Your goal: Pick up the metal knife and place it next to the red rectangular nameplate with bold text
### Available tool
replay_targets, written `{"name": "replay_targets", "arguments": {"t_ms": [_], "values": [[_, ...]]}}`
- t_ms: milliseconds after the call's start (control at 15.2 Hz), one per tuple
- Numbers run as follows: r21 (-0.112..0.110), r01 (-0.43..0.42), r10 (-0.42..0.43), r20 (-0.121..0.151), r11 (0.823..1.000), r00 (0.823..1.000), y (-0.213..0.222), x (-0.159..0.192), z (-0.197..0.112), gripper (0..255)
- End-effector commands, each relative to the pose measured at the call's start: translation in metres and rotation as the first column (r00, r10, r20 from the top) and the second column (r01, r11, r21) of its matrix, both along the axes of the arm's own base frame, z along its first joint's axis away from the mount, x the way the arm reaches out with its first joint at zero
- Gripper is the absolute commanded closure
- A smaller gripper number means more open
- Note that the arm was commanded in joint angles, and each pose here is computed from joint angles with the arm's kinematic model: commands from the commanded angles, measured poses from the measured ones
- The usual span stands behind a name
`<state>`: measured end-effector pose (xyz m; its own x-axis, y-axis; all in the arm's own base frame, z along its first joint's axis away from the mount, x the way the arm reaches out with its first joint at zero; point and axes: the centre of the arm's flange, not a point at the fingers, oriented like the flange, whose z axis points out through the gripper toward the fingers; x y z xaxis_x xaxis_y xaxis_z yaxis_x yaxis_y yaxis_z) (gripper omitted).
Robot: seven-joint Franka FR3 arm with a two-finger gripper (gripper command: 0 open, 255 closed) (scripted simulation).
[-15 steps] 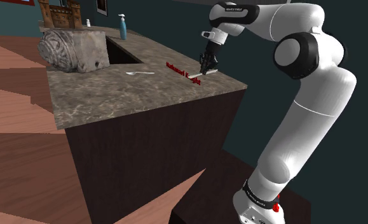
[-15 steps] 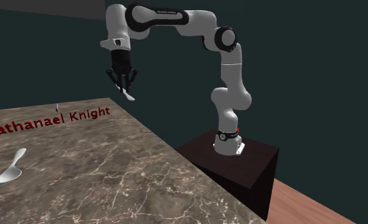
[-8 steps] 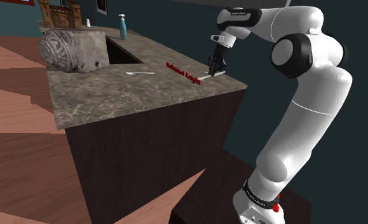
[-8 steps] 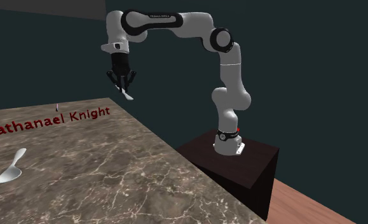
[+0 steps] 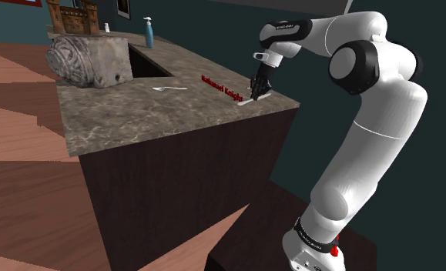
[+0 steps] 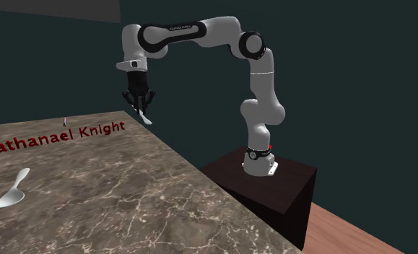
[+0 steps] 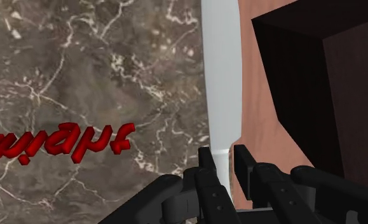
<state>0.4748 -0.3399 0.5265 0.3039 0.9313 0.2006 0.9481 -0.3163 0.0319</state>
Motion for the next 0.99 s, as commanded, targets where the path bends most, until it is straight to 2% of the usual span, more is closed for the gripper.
{"name": "replay_targets", "arguments": {"t_ms": [0,528,924], "values": [[0.000,0.000,0.000,0.000,1.000,1.000,0.001,-0.001,-0.011,255],[0.000,0.000,0.000,0.000,1.000,1.000,0.001,-0.001,-0.053,255],[0.000,0.000,0.000,0.000,1.000,1.000,0.001,-0.001,-0.056,255]]}}
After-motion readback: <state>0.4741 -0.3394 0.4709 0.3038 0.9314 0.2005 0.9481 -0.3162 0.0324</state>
